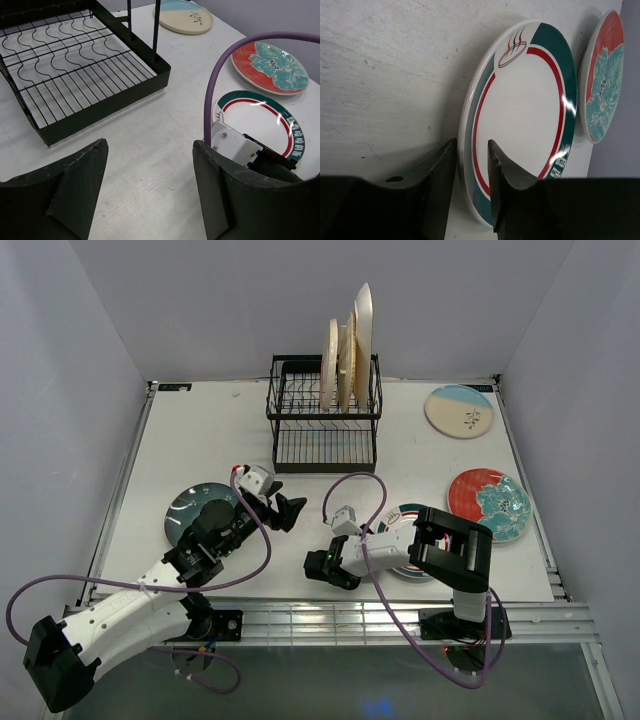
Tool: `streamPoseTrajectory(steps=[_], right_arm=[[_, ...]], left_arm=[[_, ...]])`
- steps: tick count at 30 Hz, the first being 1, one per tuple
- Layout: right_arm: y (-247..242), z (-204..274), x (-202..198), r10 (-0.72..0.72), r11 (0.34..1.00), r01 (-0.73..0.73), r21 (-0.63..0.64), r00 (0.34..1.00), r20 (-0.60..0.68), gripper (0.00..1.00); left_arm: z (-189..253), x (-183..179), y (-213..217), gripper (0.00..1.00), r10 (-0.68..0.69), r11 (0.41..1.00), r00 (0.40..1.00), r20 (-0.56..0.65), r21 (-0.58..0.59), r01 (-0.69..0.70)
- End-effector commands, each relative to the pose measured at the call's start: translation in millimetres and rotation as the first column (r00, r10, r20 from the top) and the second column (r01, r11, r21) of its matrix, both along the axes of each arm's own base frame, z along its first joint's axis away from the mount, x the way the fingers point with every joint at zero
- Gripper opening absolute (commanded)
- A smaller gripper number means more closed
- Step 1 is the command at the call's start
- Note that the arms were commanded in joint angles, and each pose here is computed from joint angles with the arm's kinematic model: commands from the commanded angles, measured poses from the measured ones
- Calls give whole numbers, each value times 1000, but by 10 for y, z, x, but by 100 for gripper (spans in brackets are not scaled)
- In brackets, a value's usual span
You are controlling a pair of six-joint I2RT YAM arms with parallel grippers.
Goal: Load the plates into the dish rack
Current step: Pick up the plate from the corner of the board.
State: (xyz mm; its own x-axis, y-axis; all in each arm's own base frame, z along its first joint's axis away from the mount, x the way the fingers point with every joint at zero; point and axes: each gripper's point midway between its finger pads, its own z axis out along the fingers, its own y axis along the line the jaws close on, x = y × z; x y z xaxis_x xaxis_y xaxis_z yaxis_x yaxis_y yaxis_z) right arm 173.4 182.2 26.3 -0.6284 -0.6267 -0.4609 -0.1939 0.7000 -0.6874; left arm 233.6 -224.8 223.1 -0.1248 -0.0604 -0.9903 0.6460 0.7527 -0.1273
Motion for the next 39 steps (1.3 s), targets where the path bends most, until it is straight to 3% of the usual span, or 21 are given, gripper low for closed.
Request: streamPoseTrajectory(steps=[1, 2, 6, 18, 26, 32, 39], right_arm=[[23, -62, -25, -30, 999, 30, 10, 999, -22, 36], [22, -53, -26, -31, 999, 31, 10, 999, -22, 26], [23, -10, -8, -32, 999, 32, 21, 999, -1, 8], [326, 388, -62, 58, 986, -84, 146, 984, 170, 8], [624, 710, -270, 151, 926, -232, 297, 951, 271, 8], [883, 875, -389, 236, 848, -352, 396, 920, 313, 8], [1276, 1171, -546, 368, 659, -508, 554, 861, 351, 8]], left_arm=[[26, 5, 31, 79, 11, 1000, 1000, 13, -11, -11], [31, 2, 31, 79, 9, 1000, 1000, 13, -11, -9], [44, 5, 40, 79, 12, 1000, 1000, 15, -11, -12], [71, -5, 63, 78, 15, 1000, 1000, 17, -14, -15], [144, -38, 92, 78, 15, 999, 1000, 25, -37, -14], [170, -51, 113, 78, 16, 999, 999, 30, -39, -15], [308, 1, 351, 78, 136, 989, 989, 50, -71, -132]])
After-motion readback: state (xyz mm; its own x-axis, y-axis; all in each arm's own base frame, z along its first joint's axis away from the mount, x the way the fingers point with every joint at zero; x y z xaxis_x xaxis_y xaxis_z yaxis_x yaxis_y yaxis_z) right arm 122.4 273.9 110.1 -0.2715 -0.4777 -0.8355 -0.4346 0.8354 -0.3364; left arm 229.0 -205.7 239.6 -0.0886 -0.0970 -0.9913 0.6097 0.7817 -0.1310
